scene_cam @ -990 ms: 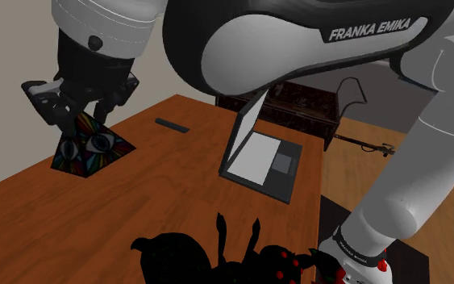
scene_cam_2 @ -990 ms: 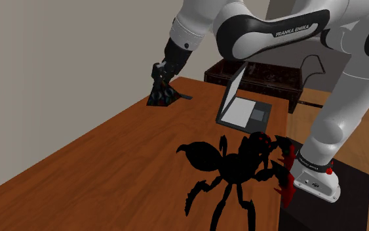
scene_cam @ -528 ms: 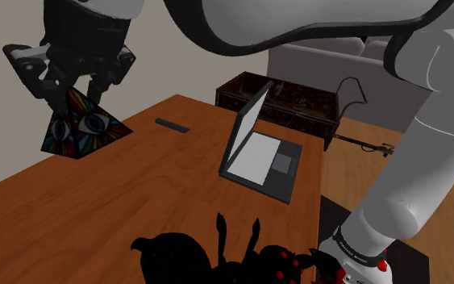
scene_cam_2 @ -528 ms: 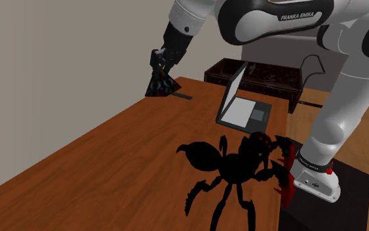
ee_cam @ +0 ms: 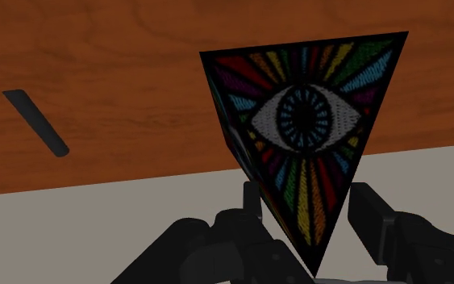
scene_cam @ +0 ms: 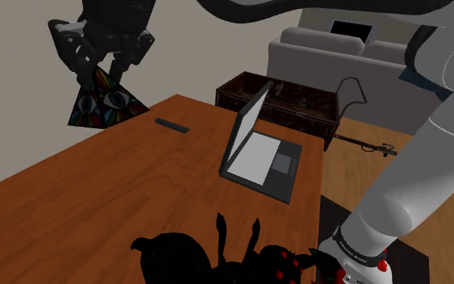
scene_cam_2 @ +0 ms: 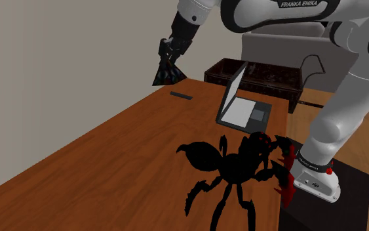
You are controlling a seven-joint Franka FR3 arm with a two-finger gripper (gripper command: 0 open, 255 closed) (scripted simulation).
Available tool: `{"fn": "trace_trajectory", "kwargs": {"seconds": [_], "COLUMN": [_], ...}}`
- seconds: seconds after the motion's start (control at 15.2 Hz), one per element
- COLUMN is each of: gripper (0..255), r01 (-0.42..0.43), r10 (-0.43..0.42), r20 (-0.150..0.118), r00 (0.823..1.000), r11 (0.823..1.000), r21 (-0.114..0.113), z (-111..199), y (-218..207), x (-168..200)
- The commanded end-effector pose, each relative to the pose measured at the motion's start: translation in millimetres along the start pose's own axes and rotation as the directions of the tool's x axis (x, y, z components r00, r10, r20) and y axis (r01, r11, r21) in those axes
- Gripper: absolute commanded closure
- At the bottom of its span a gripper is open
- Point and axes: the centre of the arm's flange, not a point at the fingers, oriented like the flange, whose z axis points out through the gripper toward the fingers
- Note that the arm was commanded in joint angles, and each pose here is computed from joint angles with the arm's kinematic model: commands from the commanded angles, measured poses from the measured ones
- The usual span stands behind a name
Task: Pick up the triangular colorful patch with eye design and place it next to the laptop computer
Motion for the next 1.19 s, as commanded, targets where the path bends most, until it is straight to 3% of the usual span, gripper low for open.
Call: {"fn": "trace_trajectory", "kwargs": {"seconds": [0.0,1.12], "gripper": [255,255], "r01": [0.000,0.000], "r10": [0.000,0.000], "r20": [-0.001,-0.001], "r00": [1.000,1.000], "r11": [1.000,1.000], "r21": [0.002,0.002], "z": [1.8,11.2], "y": [27.2,246.4], "x": [5.0,52.1]}}
